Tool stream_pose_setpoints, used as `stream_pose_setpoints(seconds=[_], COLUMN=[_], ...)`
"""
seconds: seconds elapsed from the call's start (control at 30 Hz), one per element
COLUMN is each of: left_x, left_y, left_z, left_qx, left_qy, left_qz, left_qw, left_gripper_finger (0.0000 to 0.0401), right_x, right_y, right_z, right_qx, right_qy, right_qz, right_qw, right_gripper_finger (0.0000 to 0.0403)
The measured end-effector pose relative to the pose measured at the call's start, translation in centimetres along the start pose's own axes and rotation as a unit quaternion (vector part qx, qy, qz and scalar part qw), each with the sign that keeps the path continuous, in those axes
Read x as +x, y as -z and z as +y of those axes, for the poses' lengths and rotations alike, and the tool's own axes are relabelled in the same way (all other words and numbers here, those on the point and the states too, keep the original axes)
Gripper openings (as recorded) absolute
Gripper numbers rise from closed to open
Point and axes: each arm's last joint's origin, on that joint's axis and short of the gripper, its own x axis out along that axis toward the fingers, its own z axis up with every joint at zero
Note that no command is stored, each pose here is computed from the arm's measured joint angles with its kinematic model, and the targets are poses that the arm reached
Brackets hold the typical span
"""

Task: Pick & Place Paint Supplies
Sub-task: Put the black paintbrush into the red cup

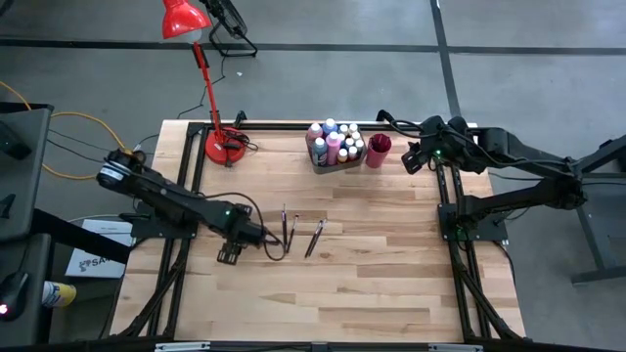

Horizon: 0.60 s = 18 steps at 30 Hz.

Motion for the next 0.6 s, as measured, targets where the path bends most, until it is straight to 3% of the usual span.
stream_pose_setpoints(seconds=[0.6], left_x=[2.8], left_y=[-1.1], left_z=[-0.4], left_qx=[0.000], left_qy=[0.012], left_qz=[0.043], left_qw=[0.999], left_gripper_finger=[0.0227], right_x=[0.0], right_y=[0.0], right_z=[0.0], right_qx=[0.001], right_qy=[-0.001], right_qz=[-0.002], right_qw=[1.000], right_gripper_finger=[0.0206])
